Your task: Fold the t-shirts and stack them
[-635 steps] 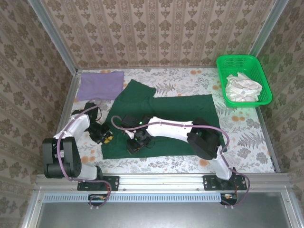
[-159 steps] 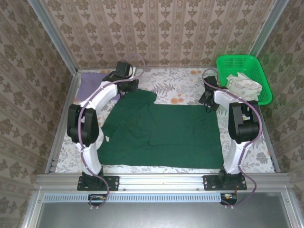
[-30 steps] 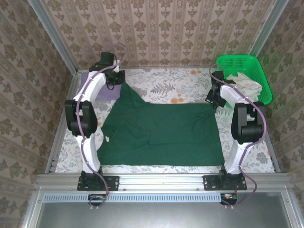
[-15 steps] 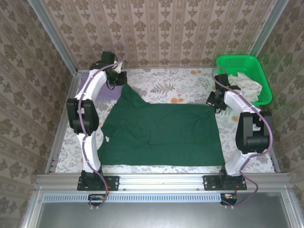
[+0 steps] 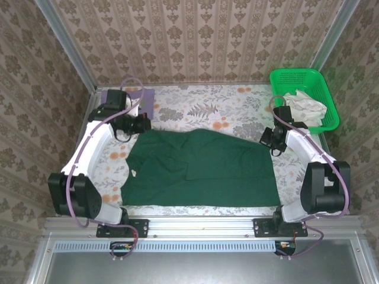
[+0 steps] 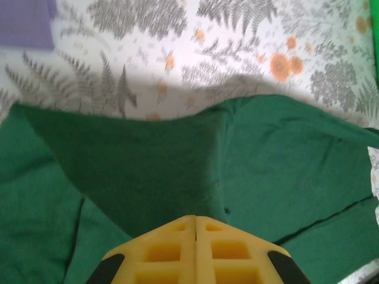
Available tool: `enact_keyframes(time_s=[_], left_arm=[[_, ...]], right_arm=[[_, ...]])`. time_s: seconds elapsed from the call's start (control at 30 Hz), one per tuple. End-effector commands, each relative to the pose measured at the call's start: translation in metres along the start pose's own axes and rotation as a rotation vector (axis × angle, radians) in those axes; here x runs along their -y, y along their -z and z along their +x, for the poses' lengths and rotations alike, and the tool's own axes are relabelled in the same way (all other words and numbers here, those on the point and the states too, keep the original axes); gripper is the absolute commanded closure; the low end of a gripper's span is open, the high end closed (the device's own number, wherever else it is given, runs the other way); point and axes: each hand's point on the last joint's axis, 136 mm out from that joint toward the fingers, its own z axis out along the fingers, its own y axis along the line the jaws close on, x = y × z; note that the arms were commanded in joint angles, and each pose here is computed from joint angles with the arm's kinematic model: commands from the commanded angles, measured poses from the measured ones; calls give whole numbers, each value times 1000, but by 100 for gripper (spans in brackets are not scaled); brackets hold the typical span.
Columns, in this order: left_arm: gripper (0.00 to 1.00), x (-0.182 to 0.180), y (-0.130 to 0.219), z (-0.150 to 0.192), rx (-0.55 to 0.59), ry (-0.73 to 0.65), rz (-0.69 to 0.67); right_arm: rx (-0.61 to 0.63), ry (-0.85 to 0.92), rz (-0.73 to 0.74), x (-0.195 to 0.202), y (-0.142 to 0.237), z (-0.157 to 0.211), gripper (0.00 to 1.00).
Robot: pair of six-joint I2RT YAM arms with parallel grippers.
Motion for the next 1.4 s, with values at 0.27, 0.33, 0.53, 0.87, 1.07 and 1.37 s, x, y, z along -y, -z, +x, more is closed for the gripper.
enact_keyframes(time_s=[0.27,0.33,0.53,0.87,1.07,1.37], left_arm=[[100,-23,28,53,-18,227,24],[100,-22,30,55,-17,262,42],[100,-23,44,43,24,391,82],[93,-44,50,84,6,420,-44],[72,-101,124,89,272,479,-515],[71,-86,74,33,235,376,-289]], right_arm=[[-70,-30,17,31,7,38,100],[-77,-43,14,32,5,40,100],[-92,-53,15,33,0,42,100],[-179,-109,75,49,-13,63,99],[-148,-240,101,70,-4,62,71],[-46,-311,-15,43,9,35,64]])
